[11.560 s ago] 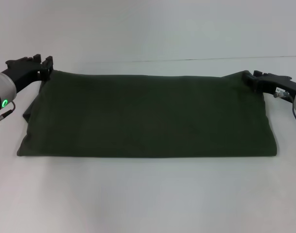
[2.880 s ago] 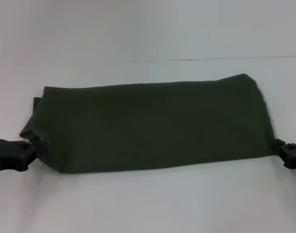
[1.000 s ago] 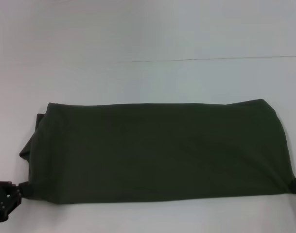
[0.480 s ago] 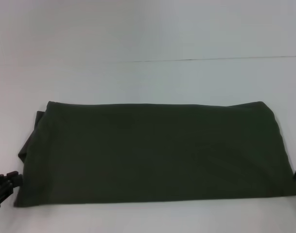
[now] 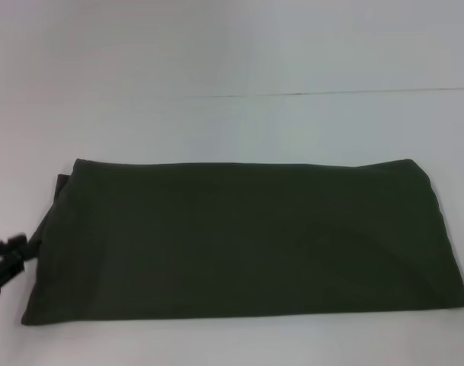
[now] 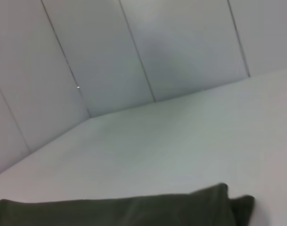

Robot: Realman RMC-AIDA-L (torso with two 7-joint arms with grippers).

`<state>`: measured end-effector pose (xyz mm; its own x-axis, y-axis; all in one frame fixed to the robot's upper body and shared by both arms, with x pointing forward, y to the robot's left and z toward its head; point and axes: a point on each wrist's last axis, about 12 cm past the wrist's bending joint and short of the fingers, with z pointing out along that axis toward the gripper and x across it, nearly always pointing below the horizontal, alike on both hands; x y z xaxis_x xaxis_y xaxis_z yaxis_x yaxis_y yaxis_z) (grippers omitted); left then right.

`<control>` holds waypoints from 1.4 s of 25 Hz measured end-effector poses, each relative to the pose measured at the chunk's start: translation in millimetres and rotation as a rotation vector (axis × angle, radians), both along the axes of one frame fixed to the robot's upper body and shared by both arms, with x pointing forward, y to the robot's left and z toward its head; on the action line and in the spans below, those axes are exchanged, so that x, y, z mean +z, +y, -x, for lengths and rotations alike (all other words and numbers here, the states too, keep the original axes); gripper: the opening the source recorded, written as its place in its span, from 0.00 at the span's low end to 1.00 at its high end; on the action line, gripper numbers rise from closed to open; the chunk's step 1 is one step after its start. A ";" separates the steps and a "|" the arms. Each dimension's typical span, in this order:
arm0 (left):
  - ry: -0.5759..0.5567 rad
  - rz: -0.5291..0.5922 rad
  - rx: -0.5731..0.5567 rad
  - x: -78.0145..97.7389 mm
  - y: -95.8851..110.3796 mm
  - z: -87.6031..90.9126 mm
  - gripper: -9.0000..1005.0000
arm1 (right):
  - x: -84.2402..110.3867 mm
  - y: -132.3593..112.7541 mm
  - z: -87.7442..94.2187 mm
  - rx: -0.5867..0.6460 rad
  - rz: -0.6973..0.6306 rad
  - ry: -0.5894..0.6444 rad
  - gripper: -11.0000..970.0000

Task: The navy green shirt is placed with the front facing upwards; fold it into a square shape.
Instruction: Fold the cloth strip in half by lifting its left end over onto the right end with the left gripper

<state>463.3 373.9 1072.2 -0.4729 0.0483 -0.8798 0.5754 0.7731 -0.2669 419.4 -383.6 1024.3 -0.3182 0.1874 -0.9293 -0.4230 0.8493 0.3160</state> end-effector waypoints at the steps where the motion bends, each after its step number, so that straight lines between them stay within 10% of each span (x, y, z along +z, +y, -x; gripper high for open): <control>1: -0.014 0.014 0.008 2.4 -0.3 -2.1 0.14 | 1.6 2.1 -3.9 0.014 -0.001 -0.009 0.51; 3: -0.025 0.054 0.043 7.7 -0.3 -9.9 0.15 | 5.0 6.7 -11.4 0.045 -0.002 -0.026 0.77; 7: 0.031 0.110 0.127 15.2 -1.6 -35.2 0.18 | 12.3 18.3 -31.7 0.114 0.010 -0.061 0.80; 15: 0.137 0.153 0.167 17.1 -22.8 -72.2 0.66 | 20.8 51.1 -73.6 0.275 0.075 -0.081 0.92; 35: 0.301 0.136 0.180 -5.7 -34.9 -73.4 0.73 | 20.2 94.8 -121.4 0.370 0.155 -0.020 0.91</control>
